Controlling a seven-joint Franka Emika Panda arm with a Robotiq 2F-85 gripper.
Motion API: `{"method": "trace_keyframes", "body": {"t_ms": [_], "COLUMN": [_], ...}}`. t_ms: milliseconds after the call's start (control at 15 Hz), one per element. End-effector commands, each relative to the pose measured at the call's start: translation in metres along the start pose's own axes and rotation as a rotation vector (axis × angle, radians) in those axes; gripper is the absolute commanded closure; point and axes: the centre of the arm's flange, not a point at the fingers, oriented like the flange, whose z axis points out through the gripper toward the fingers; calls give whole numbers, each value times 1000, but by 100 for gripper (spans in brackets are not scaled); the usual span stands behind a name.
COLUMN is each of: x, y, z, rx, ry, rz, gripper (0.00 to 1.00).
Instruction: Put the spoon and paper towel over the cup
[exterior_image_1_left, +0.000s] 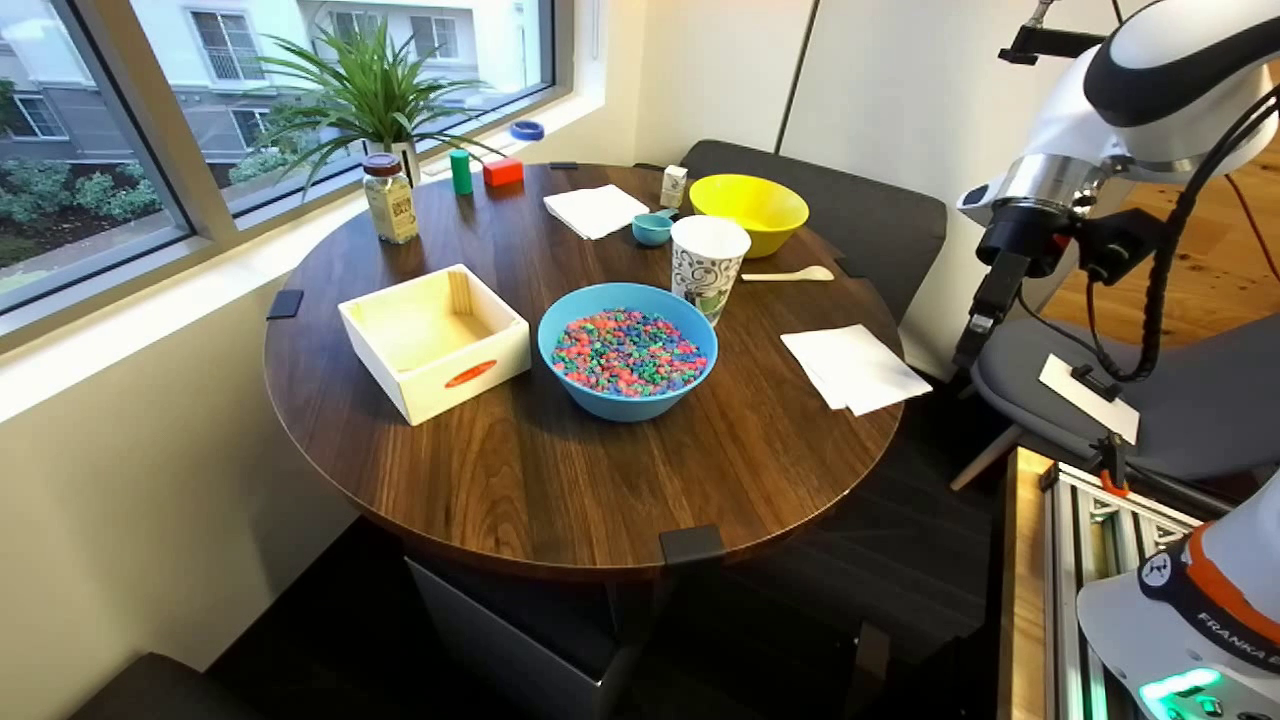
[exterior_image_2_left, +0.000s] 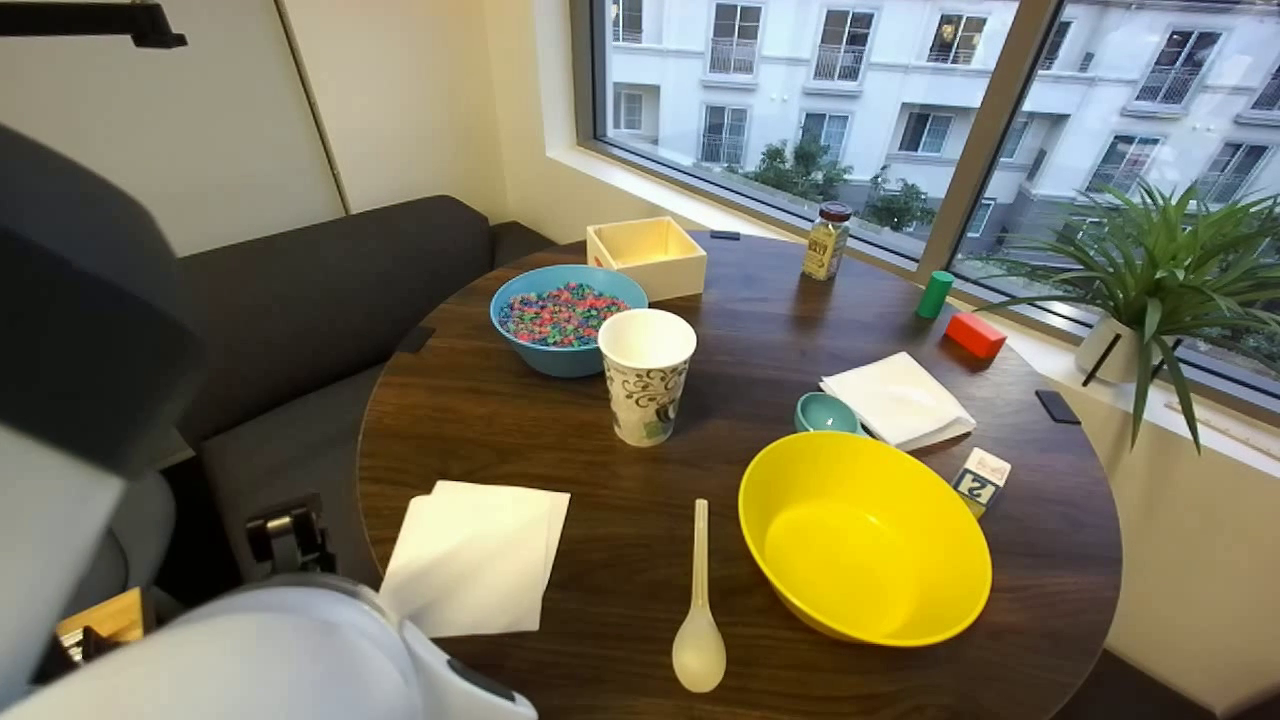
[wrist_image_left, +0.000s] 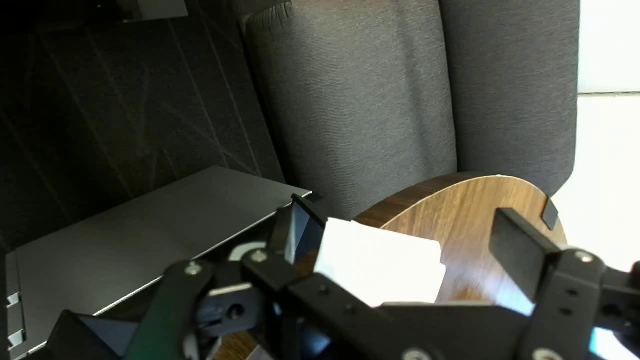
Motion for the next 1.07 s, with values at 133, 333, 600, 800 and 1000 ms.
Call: {"method": "trace_keyframes", "body": {"t_ms": [133, 333, 600, 800, 1000], "x": [23, 27, 28, 28, 28], "y": [12, 14, 15, 16, 16], "z": [17, 29, 35, 35, 33], "rx": [54, 71, 71, 66, 63], "ry": [-39, -47, -37, -29, -22], "rz": [11, 18, 29, 28, 25], "gripper": [0, 0, 0, 34, 58]}}
